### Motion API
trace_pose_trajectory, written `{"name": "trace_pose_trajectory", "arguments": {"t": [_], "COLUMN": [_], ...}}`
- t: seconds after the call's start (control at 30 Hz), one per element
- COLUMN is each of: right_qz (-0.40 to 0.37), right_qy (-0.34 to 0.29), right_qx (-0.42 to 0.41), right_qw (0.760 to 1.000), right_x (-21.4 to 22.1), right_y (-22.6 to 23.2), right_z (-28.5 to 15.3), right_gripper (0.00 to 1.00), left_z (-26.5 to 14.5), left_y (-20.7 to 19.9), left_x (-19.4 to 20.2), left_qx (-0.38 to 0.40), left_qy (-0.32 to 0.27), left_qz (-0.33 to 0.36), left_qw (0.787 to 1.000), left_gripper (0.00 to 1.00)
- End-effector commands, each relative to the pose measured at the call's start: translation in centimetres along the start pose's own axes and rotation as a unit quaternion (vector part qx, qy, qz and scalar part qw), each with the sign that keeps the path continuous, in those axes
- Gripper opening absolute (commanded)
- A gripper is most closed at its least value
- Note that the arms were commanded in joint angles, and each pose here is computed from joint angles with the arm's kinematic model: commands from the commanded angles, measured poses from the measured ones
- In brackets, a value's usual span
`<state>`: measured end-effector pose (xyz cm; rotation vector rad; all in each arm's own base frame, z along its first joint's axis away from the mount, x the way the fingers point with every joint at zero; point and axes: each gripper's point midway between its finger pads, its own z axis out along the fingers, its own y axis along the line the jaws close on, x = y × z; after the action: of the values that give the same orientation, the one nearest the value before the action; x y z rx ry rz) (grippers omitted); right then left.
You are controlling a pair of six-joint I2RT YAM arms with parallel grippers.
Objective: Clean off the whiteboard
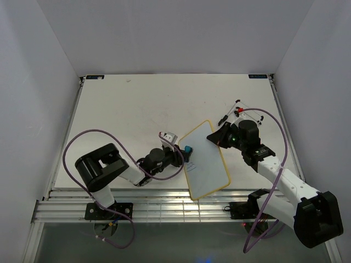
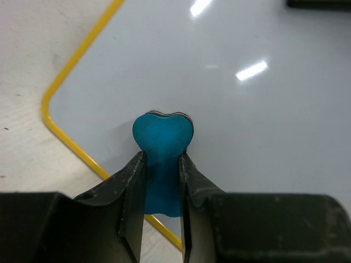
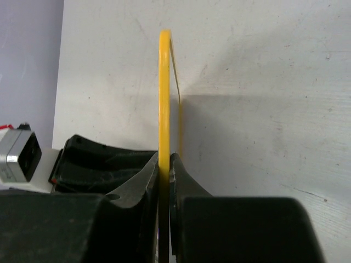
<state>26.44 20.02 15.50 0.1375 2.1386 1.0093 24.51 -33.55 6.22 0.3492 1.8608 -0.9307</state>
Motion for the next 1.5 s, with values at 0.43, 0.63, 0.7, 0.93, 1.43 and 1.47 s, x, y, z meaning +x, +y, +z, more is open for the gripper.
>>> {"name": "trace_pose_trajectory", "arguments": {"t": [0.43,0.63,0.7,0.93,1.43,1.47], "right_qz": [0.012,0.013,0.015,0.009,0.002,-0.001], "right_qy": [-0.066,-0.066,-0.064,-0.054,-0.043,-0.045], "right_qx": [-0.130,-0.135,-0.139,-0.138,-0.090,-0.085], "right_qw": [0.989,0.989,0.988,0.989,0.995,0.995], "right_x": [-5.9,-5.0,-4.7,-3.7,-1.9,-2.1], "right_y": [7.3,7.2,7.2,6.9,3.9,3.6], "right_z": [-0.8,-1.7,-2.0,-2.8,-2.3,-2.1], "right_gripper": [0.08,0.08,0.08,0.08,0.08,0.08], "left_z": [-5.6,-3.0,-2.7,-2.1,0.4,-0.1], "left_y": [-10.7,-3.4,-1.2,3.6,4.6,3.9], "left_x": [7.5,5.4,4.1,-0.1,-2.2,-2.4], "left_qx": [0.225,-0.006,-0.047,-0.084,-0.051,-0.041], "left_qy": [0.083,0.053,0.040,-0.008,-0.015,-0.020], "left_qz": [0.124,0.105,0.069,0.015,0.008,0.007], "left_qw": [0.963,0.993,0.996,0.996,0.999,0.999], "left_gripper": [0.00,0.00,0.00,0.00,0.00,0.00]}}
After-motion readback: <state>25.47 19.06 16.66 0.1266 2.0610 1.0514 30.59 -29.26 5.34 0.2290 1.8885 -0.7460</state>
